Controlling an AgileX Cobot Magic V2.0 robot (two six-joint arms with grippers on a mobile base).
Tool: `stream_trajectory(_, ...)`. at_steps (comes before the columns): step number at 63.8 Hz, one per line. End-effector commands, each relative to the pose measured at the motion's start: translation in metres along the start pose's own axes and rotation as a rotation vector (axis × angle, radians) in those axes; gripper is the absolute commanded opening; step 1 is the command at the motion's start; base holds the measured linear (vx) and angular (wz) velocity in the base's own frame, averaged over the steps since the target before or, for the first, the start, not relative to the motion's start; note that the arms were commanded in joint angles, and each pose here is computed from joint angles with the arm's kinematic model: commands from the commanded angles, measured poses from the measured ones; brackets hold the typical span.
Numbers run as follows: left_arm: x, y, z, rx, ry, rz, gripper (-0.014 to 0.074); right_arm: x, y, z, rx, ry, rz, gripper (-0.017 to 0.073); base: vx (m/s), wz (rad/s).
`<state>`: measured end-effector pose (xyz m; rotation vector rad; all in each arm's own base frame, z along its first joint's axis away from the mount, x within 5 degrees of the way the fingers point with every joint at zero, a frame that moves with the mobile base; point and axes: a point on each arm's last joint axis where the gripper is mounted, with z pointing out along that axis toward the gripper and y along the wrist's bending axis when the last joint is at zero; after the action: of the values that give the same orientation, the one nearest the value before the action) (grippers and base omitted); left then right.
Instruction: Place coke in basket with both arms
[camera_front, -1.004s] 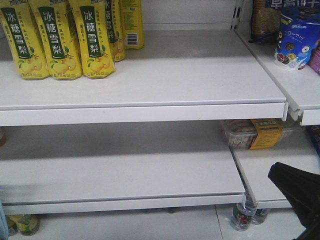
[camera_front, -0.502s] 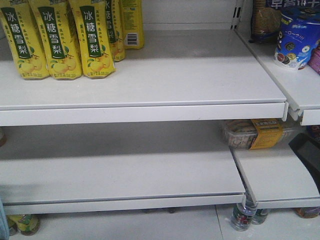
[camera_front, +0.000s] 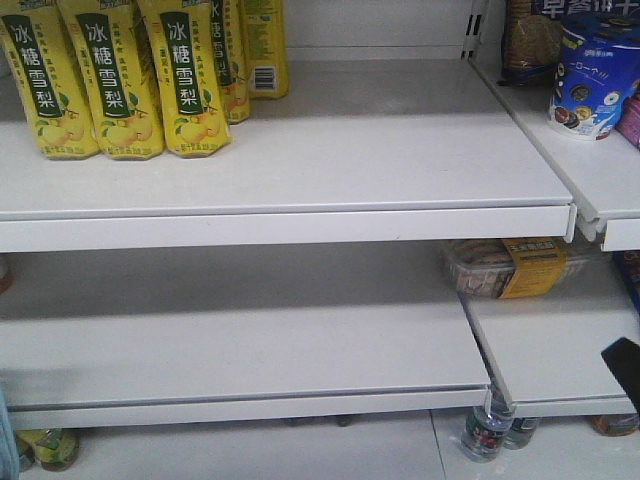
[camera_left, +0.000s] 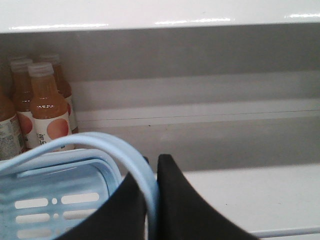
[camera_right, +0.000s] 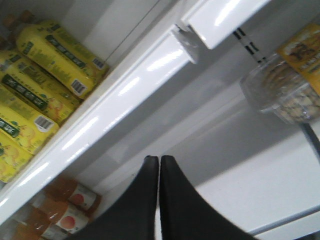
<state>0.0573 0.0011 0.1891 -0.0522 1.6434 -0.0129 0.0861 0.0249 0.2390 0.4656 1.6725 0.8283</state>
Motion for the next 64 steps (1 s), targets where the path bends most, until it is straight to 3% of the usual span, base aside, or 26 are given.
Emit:
stream_trajectory(1,-0.014,0.0,-0.003,-0.009,-0.166,0.072,-0.0006,-0.003,0.005,-0.008,-0.081,-0.07,-0.094,-0.0005,0.0,0.0)
stream_trajectory(2,-0.014,0.0,-0.003,-0.009,-0.166,0.072,-0.0006,-0.003,0.004,-0.009,-0.088,-0.081,-0.134,-0.0005,0.0,0.0)
stream_trajectory(11,-0.014,0.0,-0.003,-0.009,-0.166,0.072,-0.0006,-0.001,0.0,-0.023,-0.16,-0.216,-0.291,-0.0005,0.0,0.0)
stream_trajectory(16,-0.014,0.0,-0.003,-0.009,-0.166,0.072,-0.0006,0.002,-0.005,-0.028,-0.174,-0.277,-0.361,-0.0005,0.0,0.0)
stream_trajectory(24,-0.014,0.0,-0.003,-0.009,-0.166,0.072,-0.0006,0.009,-0.016,-0.035,-0.203,-0.384,-0.427,-0.0005,0.0,0.0)
stream_trajectory(33,-0.014,0.0,-0.003,-0.009,-0.165,0.072,-0.0006,0.009,-0.019,-0.037,-0.134,-0.411,-0.557,-0.0005,0.0,0.0)
stream_trajectory(45,-0.014,0.0,-0.003,-0.009,-0.164,0.072,-0.0006,0.006,-0.025,-0.037,0.004,-0.453,-0.63,-0.0005,0.0,0.0)
stream_trajectory(51,-0.014,0.0,-0.003,-0.009,-0.164,0.072,-0.0006,0.011,-0.028,-0.035,0.042,-0.386,-0.727,-0.0005,0.0,0.0)
stream_trajectory(55,-0.014,0.0,-0.003,-0.009,-0.164,0.072,-0.0006,0.016,-0.033,-0.032,0.08,-0.307,-0.737,-0.0005,0.0,0.0)
stream_trajectory(64,-0.014,0.0,-0.003,-0.009,-0.164,0.072,-0.0006,0.022,-0.041,-0.031,0.125,-0.209,-0.661,-0.0005,0.0,0.0)
